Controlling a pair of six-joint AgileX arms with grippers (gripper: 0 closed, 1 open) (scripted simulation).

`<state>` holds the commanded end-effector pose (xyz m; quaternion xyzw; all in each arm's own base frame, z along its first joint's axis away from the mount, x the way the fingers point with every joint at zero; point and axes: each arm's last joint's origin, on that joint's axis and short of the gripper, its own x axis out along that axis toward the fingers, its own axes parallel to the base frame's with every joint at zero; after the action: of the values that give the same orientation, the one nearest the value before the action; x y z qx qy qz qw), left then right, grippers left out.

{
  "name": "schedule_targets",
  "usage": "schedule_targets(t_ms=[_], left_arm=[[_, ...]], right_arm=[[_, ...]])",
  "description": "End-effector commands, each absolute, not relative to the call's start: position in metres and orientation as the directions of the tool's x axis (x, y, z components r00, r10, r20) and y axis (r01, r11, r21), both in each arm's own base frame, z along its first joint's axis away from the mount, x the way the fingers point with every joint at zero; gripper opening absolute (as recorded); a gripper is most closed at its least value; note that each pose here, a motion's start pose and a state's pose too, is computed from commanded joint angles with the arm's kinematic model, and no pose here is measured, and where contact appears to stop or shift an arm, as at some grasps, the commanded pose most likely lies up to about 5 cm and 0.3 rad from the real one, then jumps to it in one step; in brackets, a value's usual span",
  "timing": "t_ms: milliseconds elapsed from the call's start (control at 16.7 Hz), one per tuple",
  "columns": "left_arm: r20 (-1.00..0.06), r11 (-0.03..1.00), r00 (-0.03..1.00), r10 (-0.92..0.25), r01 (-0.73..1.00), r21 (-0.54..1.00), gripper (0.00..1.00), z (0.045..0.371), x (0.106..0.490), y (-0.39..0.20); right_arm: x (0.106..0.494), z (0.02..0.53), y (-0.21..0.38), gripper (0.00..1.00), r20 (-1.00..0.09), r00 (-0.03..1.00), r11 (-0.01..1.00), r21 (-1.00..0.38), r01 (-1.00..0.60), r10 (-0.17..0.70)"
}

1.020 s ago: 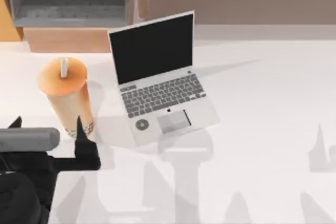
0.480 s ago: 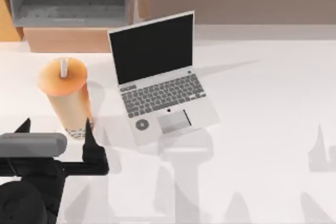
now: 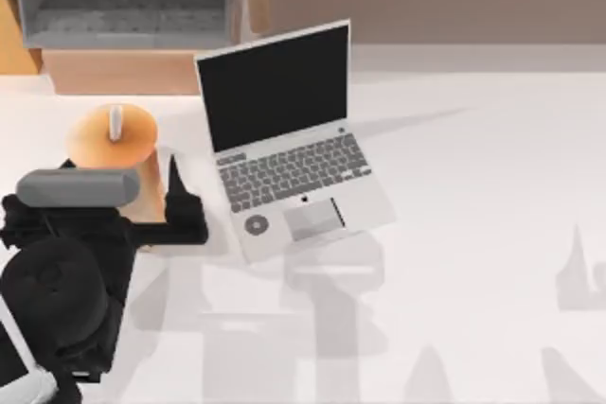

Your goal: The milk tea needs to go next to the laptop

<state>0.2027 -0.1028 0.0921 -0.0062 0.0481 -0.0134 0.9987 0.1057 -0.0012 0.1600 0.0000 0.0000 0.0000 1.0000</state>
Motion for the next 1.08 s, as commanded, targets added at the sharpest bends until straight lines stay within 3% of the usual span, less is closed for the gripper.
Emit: schedule_targets(t_ms=[360,1080], left_arm=[[-0.1,1.0,0.995,-0.027,0.026,-0.01,1.0,0.0895,0.214,-0.1009],[-0.1,1.0,0.995,-0.027,0.026,-0.01,0.1,0.0895,0.214,-0.1009]], right_arm=[[0.1057,0.16,-0.0012,1.0,0.0,1.0,1.0,0.0,0.0,0.0],[0.1057,0.16,-0.0012,1.0,0.0,1.0,1.0,0.0,0.0,0.0]])
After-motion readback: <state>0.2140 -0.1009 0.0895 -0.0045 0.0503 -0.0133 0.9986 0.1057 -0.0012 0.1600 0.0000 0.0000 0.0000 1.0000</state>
